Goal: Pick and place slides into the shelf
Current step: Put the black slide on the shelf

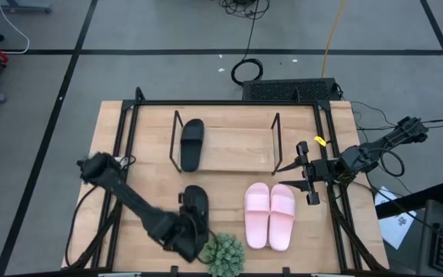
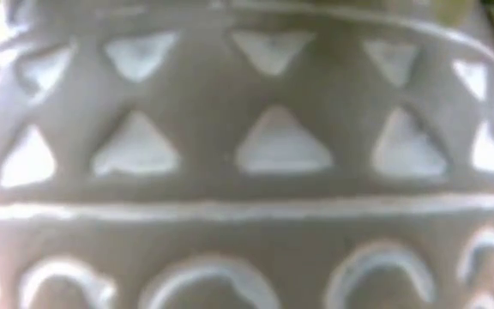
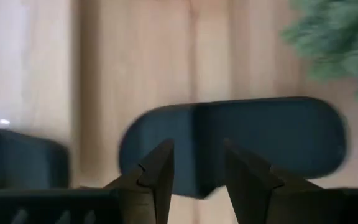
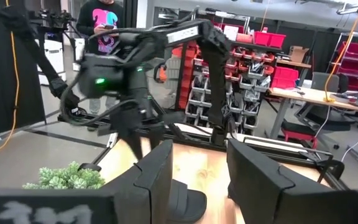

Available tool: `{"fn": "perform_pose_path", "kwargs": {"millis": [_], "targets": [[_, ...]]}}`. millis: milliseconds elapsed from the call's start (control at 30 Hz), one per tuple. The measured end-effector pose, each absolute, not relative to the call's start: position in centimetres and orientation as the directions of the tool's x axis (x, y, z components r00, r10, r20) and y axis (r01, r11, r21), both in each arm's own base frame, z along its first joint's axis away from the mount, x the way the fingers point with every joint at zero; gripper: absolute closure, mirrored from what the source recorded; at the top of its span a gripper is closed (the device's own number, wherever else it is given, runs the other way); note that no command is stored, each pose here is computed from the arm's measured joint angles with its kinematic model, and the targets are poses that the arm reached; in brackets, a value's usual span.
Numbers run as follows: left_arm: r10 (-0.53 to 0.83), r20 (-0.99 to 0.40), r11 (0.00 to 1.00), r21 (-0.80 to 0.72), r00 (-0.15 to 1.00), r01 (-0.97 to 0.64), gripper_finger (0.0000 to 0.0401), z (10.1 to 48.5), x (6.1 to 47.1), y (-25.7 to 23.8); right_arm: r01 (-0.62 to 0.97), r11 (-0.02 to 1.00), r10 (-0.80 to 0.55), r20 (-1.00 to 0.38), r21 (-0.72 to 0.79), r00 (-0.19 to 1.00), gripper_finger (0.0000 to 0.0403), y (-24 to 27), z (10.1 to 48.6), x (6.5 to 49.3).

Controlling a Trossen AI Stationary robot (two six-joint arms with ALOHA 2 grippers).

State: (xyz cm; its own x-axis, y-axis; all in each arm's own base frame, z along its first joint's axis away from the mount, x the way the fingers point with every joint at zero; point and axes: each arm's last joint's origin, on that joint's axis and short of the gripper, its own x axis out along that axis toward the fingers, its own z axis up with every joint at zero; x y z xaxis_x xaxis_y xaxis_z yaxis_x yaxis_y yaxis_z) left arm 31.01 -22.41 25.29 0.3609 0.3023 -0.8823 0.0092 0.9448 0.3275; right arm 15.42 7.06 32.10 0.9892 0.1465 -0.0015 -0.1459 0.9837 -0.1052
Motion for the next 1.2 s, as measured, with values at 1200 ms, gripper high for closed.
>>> {"fn": "perform_pose_path", "kwargs": {"millis": [1200], "targets": [[0.453, -0.879, 0.887, 0.429, 0.146, -0.173, 0.0268, 19.9, 31.6, -23.6, -0.151, 0.984, 0.151, -0.007, -0.095, 0.989, 0.0259, 7.1, 32.0, 15.4]]}}
